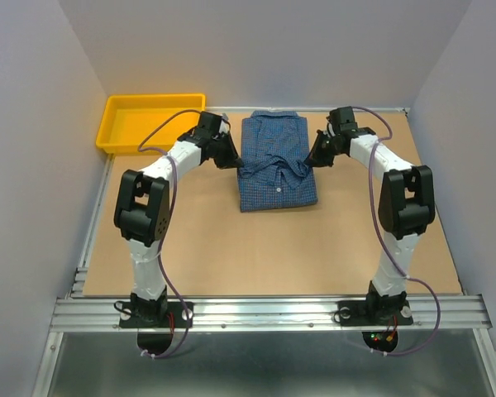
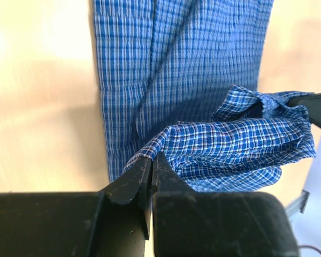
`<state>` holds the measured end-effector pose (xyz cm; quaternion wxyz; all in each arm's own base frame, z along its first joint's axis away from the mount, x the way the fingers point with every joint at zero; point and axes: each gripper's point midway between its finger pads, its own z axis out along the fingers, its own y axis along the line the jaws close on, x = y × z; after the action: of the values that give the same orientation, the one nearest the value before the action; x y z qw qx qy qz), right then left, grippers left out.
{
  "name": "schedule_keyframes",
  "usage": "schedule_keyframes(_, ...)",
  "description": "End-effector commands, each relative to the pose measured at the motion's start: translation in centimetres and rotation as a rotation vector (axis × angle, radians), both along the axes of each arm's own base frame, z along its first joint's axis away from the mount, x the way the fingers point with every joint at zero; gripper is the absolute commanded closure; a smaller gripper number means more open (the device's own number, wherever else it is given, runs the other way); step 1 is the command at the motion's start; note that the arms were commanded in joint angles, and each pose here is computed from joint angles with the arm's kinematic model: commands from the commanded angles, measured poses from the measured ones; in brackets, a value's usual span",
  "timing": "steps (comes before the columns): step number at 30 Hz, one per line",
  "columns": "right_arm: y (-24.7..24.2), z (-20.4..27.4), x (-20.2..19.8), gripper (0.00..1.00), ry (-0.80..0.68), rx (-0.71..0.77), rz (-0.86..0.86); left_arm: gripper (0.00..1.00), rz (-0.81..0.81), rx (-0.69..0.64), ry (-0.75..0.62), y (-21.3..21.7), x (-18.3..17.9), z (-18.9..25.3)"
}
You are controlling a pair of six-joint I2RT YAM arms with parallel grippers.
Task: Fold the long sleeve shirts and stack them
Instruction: Fold the shirt
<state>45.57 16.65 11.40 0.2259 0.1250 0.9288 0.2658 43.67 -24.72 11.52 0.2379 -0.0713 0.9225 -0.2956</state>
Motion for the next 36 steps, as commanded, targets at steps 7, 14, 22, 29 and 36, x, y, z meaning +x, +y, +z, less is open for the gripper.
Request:
schedule_keyframes(7,0.4,0.1,5.0,0.99,-0.118,-0.016,0.039,0.95,-0.049,-0.006,-0.225,-1.4,5.1,2.9)
schedule_keyframes(14,-0.4,-0.4,6.4,0.96,-0.132,-0.044,0.014,0.94,-0.05,0.008,-0.291,-1.6,6.9,3.3)
schedule_keyframes(22,-1.6,-2.5,7.1,0.76,-0.104,-0.089,-0.026,0.8,-0.028,0.044,-0.27,-1.4,8.0,0.5)
schedule_keyframes(29,-3.0,1.7,8.3,0.42,-0.21,-0.135,-0.064,0.33,0.004,0.043,-0.362,-1.4,9.9,4.0)
schedule_keyframes(36,-4.9,10.7,7.6,0.27,-0.441,-0.254,-0.035,0.2,0.113,0.006,-0.569,0.4,9.6,15.5)
